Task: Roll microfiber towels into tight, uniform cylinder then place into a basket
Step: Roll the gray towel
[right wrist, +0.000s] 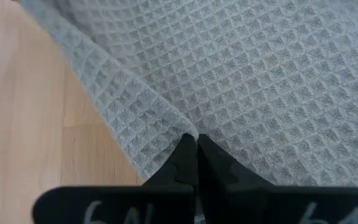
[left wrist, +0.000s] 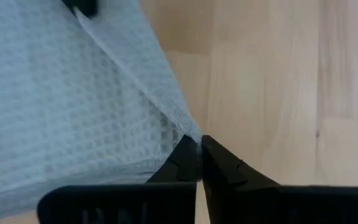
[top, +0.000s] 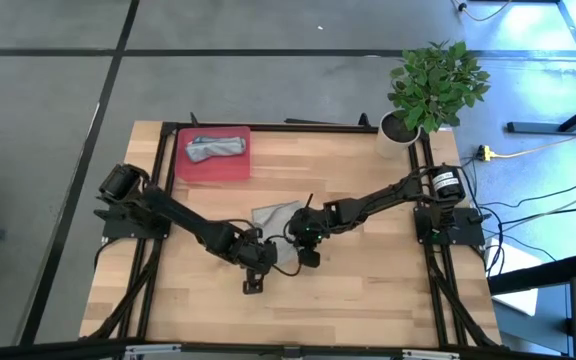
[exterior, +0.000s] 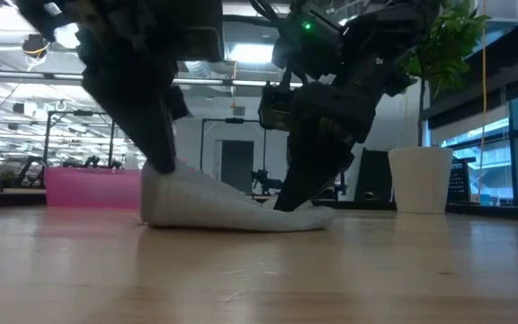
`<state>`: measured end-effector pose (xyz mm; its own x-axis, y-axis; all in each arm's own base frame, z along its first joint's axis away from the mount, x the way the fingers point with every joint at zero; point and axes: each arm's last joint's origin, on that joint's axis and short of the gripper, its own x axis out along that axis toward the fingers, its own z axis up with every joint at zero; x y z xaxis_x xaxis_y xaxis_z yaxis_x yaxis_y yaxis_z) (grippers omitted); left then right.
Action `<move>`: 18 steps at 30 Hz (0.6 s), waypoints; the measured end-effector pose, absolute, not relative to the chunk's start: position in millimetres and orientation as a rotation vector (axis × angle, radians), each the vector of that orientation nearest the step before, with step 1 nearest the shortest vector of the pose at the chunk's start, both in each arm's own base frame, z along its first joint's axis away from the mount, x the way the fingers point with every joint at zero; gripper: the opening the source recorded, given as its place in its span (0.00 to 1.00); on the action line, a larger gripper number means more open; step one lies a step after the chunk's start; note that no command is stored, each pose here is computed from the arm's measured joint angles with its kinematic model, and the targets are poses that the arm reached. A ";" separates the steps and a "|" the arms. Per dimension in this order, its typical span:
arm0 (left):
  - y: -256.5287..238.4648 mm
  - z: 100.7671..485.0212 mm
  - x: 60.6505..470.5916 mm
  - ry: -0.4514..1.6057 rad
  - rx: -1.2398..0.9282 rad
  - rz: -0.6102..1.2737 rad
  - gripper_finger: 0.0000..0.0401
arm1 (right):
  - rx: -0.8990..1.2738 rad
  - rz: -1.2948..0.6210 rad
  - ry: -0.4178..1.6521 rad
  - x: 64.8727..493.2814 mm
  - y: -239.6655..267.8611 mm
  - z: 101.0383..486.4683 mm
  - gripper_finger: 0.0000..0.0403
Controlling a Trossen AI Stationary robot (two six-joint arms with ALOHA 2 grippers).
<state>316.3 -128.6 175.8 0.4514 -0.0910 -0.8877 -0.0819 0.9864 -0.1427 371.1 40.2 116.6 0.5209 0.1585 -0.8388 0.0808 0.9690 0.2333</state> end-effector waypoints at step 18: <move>-81.1 155.4 320.1 1.266 -0.264 0.259 0.00 | 0.236 0.056 1.022 371.0 40.3 115.3 0.01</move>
